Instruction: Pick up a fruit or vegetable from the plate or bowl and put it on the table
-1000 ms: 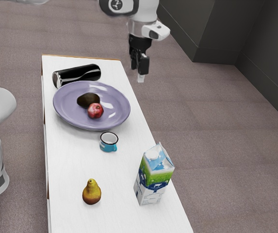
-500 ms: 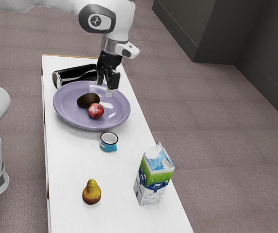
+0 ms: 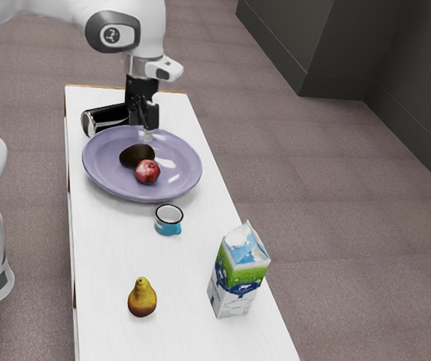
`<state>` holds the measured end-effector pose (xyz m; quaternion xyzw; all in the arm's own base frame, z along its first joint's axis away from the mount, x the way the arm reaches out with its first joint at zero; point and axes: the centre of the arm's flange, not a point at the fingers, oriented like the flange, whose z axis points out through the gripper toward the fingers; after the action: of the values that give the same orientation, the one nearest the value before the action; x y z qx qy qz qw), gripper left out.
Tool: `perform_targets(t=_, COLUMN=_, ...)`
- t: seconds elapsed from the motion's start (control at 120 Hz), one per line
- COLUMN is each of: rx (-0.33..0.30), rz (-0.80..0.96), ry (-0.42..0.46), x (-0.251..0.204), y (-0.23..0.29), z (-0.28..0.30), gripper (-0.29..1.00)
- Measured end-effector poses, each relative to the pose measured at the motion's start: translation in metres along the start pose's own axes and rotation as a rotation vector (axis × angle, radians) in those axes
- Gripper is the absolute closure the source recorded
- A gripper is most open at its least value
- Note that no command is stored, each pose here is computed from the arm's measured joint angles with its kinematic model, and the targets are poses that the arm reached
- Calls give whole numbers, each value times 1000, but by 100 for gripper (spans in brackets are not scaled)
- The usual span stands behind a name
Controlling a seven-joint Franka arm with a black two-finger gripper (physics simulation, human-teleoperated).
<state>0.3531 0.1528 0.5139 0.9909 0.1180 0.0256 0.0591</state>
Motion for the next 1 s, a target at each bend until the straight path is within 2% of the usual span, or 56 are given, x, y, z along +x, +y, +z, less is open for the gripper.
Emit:
perform_targets(t=0.383, rx=0, rz=54, ry=-46, x=-9, y=7, z=37, gripper=0)
perform_targets(t=0.542, rx=3, rz=57, ry=-28, x=-9, y=1, z=33, gripper=0)
perform_targets(t=0.75, rx=23, rz=90, ry=38, x=0, y=3, z=27, gripper=0)
perform_targets(t=1.0, rx=12, rz=93, ry=33, x=-1, y=-10, z=40, gripper=0)
